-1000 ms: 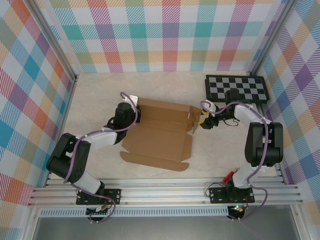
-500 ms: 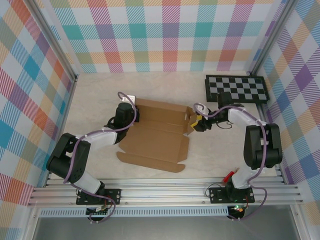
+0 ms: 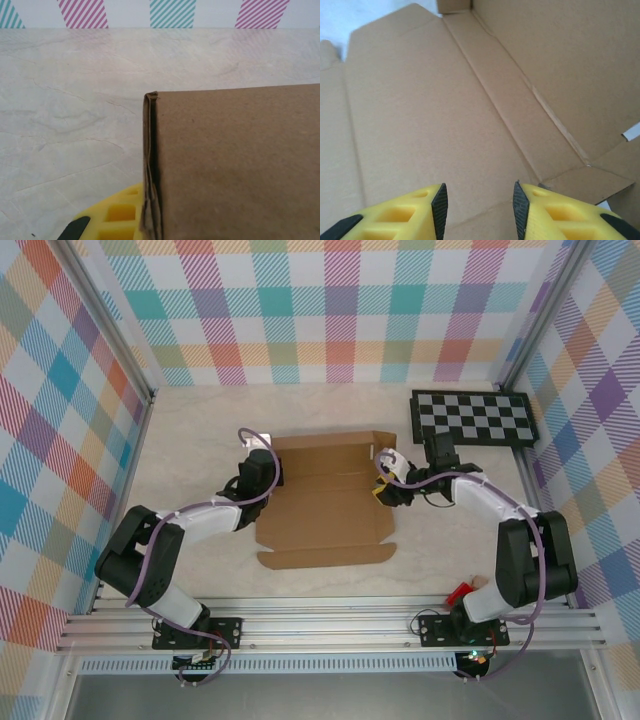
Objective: Fold the paper box
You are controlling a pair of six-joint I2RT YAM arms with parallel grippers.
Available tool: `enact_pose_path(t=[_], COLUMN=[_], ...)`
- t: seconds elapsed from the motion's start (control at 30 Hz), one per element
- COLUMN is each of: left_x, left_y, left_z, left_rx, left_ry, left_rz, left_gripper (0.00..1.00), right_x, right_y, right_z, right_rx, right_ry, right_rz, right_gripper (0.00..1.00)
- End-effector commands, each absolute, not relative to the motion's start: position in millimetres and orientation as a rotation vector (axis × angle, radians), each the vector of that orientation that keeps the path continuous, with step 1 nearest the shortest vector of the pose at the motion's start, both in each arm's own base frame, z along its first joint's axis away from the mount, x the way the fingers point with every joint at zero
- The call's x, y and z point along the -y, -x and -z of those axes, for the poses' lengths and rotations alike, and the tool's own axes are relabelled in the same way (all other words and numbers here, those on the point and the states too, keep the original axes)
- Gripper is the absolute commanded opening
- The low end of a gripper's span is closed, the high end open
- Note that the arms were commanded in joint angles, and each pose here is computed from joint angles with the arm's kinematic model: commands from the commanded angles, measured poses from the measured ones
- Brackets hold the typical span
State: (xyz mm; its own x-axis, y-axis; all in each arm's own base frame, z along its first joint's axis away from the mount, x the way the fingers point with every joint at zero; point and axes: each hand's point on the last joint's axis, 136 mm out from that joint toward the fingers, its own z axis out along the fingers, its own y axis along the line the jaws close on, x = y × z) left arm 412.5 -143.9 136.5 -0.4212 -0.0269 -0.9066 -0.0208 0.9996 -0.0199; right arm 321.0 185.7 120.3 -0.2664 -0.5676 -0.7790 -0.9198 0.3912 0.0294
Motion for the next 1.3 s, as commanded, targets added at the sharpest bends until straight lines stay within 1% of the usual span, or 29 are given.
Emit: enact_pose_path(t=[0.0, 0.07, 0.13, 0.2, 0.27, 0.33, 0.4, 0.5, 0.57, 0.83, 1.0, 1.27], left_x=[149.9, 150.5, 152.6, 152.6, 151.4, 150.4, 151.7, 158.0, 161.5, 167.9, 168.9, 170.4], left_y=[-413.6, -412.2, -411.2, -409.5, -409.0, -409.5, -411.0, -413.8, -414.9, -417.1, -417.4, -418.8], left_z=[-147.5, -146.3, -145.0, -143.2, -143.1, -141.8, -141.4, -140.9, -141.4, -142.4, -140.5, -142.0], left_rx=[-1.965, -1.970, -1.980, -1.985, -1.983, -1.984, -1.982, -1.982, -1.979, -1.974, -1.978, -1.973], left_ry=[0.055, 0.023, -0.014, -0.031, -0.038, -0.046, -0.050, -0.065, -0.073, -0.096, -0.106, -0.113], left_rz=[0.038, 0.028, 0.022, 0.016, 0.006, -0.006, -0.004, 0.023, 0.042, 0.068, 0.064, 0.069], left_gripper=[0.00, 0.00, 0.00, 0.00, 0.00, 0.00, 0.00, 0.00, 0.00, 0.00, 0.00, 0.00], right_x=[-164.6, -152.6, -139.4, -128.5, -121.4, -114.9, -104.9, -84.1, -81.1, -106.0, -126.9, -154.5], right_y=[-349.8, -353.4, -352.9, -345.9, -338.9, -338.5, -350.8, -377.0, -384.5, -393.3, -392.1, -375.6], right_z=[-131.0, -146.8, -165.2, -185.6, -194.6, -202.2, -199.6, -174.7, -164.1, -139.5, -136.9, -143.3], right_rx=[-2.003, -1.962, -1.886, -1.779, -1.719, -1.720, -1.746, -1.832, -1.852, -1.811, -1.766, -1.686], right_ry=[1.108, 1.079, 1.087, 1.121, 1.189, 1.209, 1.208, 1.234, 1.273, 1.384, 1.450, 1.537], right_rz=[-0.482, -0.489, -0.530, -0.607, -0.637, -0.669, -0.611, -0.422, -0.420, -0.530, -0.578, -0.670], right_gripper=[0.43, 0.44, 0.51, 0.52, 0.55, 0.55, 0.55, 0.55, 0.55, 0.55, 0.56, 0.55])
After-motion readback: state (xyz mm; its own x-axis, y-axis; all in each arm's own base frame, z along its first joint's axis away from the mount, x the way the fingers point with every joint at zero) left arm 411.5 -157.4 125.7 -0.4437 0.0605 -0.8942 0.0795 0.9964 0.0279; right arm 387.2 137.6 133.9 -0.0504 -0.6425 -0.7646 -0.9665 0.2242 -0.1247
